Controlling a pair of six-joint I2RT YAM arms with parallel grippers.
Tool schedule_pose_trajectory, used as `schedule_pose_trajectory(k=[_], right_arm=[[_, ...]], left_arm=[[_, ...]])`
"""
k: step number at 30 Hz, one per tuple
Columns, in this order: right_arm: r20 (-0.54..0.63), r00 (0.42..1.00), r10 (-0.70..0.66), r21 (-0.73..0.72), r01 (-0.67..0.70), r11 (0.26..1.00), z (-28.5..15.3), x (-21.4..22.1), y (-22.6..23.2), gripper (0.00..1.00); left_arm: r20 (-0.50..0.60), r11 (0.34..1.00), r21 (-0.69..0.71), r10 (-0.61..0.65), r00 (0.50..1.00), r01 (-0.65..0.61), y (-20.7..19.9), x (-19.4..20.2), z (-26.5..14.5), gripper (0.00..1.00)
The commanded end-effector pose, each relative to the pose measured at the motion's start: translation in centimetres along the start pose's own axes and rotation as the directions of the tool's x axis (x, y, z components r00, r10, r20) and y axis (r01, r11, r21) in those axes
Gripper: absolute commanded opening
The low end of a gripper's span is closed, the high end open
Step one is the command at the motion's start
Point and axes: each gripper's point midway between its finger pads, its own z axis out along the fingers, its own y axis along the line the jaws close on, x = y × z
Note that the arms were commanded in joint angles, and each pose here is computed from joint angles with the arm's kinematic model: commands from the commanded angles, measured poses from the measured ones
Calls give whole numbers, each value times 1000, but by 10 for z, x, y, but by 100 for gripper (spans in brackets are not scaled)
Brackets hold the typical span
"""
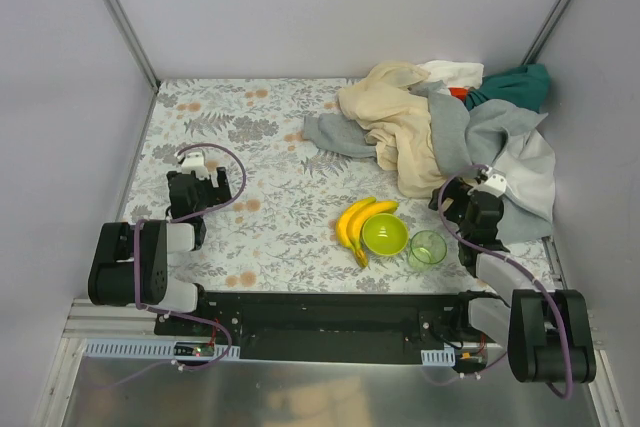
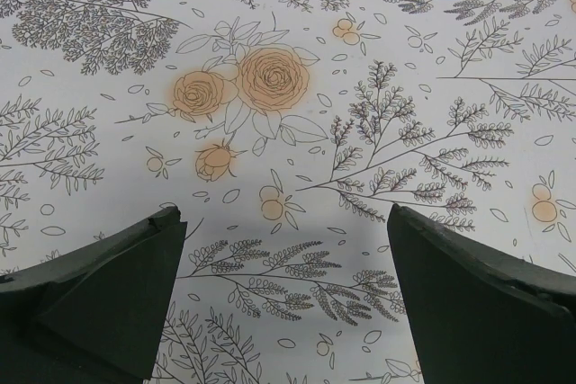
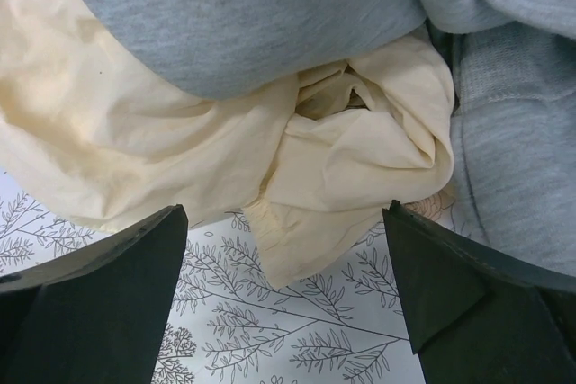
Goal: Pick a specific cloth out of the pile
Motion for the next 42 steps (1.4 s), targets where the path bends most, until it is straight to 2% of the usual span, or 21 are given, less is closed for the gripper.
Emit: schedule_pose_trajectory(k=[1, 7, 11, 12, 13, 16, 19, 22, 24, 29, 32, 35, 37, 39, 41, 42], right_arm=[[104, 994, 23, 38, -27, 999, -3, -37, 0, 99], [141, 990, -2, 51, -5, 999, -28, -88, 13, 99], [131, 991, -25, -64, 33, 997, -51, -128, 47, 99], [109, 993, -44, -98, 55, 994, -55, -133, 56, 100], [82, 995, -55, -147, 66, 987, -62, -139, 68, 100], [43, 996, -76, -259, 85, 962, -76, -167, 101, 100], [-29, 995, -97, -302, 84, 950, -76, -177, 121, 99], [-72, 987, -146, -268, 122, 956, -58, -176, 136, 99], [-90, 962, -258, -233, 231, 945, -35, -167, 143, 100], [-319, 831, -456, -155, 429, 890, 32, -118, 153, 99], [-437, 747, -501, -94, 516, 851, 67, -88, 141, 99], [-505, 681, -529, -61, 584, 810, 93, -66, 126, 98], [-558, 633, -537, -52, 619, 784, 106, -56, 118, 84], [-573, 624, -531, -34, 629, 777, 109, -70, 118, 45], [-513, 680, -525, -1, 610, 792, 110, -106, 125, 14], [-461, 727, -510, 33, 588, 808, 110, -135, 127, 0]], left_arm=[[38, 1000, 5, -18, 999, 18, -3, -15, 4, 100], [37, 1000, 3, -18, 999, 18, -3, -14, 4, 100], [47, 1000, 12, -12, 999, 12, -5, -27, 4, 100], [-34, 1000, 13, -12, 999, 12, -6, -21, 2, 100], [-68, 1000, 28, -6, 998, 8, -9, -35, 1, 100], [-212, 987, 162, 45, 976, -10, -33, -56, -1, 100], [-344, 958, 278, 32, 938, 69, -59, -67, -10, 100], [-420, 914, 379, 28, 907, 146, -93, -95, -24, 100], [-430, 892, 430, 65, 900, 141, -114, -106, -31, 100], [-358, 851, 524, 237, 903, -16, -156, -126, -32, 100], [-347, 822, 568, 266, 899, -24, -179, -138, -30, 100], [-359, 809, 588, 272, 893, -10, -196, -147, -24, 100], [-357, 795, 605, 304, 883, -29, -209, -146, -18, 100], [-359, 787, 616, 334, 872, -47, -220, -142, -10, 100], [-353, 769, 637, 361, 863, -61, -233, -140, -7, 100], [-348, 761, 645, 374, 859, -70, -239, -139, -5, 100]])
